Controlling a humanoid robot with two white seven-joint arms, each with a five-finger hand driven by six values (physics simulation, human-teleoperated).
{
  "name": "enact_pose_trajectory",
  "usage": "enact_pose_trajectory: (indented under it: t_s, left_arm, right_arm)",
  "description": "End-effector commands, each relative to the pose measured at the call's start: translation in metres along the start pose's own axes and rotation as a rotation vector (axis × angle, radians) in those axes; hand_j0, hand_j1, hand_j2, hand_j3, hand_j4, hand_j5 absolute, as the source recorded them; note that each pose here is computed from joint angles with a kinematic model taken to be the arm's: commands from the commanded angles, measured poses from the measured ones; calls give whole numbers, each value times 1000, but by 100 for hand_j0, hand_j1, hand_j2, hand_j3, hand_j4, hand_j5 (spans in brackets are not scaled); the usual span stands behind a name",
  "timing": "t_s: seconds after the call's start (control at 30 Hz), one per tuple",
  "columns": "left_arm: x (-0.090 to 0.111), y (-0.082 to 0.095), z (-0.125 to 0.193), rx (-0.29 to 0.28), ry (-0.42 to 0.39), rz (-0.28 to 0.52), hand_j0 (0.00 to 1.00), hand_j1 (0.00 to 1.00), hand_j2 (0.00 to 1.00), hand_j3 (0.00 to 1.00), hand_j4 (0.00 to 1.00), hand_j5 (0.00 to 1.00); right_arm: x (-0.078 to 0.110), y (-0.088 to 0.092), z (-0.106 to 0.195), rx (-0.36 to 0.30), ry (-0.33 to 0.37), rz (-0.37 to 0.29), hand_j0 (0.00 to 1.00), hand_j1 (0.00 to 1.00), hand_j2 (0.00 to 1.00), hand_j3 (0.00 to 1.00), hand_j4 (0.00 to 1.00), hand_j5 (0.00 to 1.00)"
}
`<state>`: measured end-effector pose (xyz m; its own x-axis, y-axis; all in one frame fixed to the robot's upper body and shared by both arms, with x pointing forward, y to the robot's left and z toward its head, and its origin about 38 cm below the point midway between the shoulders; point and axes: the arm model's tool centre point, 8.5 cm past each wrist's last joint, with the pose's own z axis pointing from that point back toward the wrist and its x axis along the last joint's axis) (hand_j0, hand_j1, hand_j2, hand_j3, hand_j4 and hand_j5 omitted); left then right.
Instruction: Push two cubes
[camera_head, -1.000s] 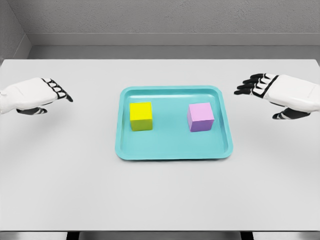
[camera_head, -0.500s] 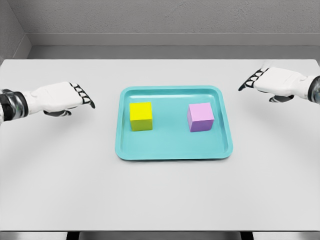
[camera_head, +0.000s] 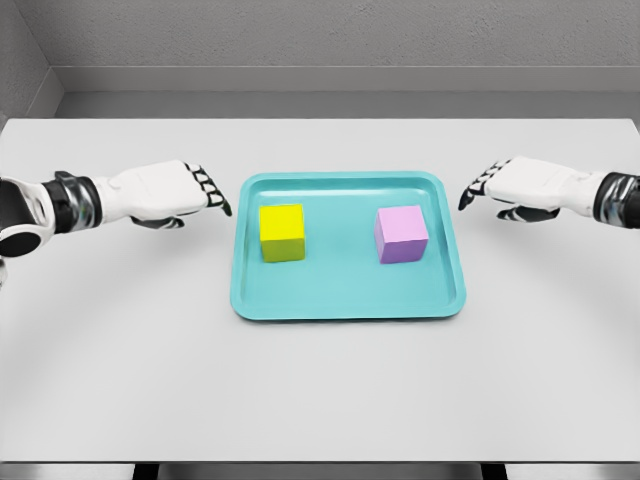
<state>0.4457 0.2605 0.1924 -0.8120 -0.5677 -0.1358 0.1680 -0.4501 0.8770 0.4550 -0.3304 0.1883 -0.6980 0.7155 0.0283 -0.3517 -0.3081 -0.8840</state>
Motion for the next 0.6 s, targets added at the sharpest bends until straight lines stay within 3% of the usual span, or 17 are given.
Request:
enact_pose_trajectory:
  t_s: [0.0, 0.47, 0.57]
  left_arm:
    - [7, 2, -9, 12, -20, 8, 75, 75, 75, 75, 75, 75]
    - [23, -2, -28, 8, -68, 24, 75, 75, 75, 75, 75, 75]
    - [21, -5, -27, 3, -64, 31, 75, 75, 75, 75, 75, 75]
  right_arm:
    - [7, 4, -9, 2, -26, -16, 64, 64, 64, 64, 64, 64]
    - [21, 10, -25, 16, -63, -17, 64, 64, 64, 64, 64, 64]
    - [34, -3, -26, -7, -94, 27, 64, 64, 64, 64, 64, 64]
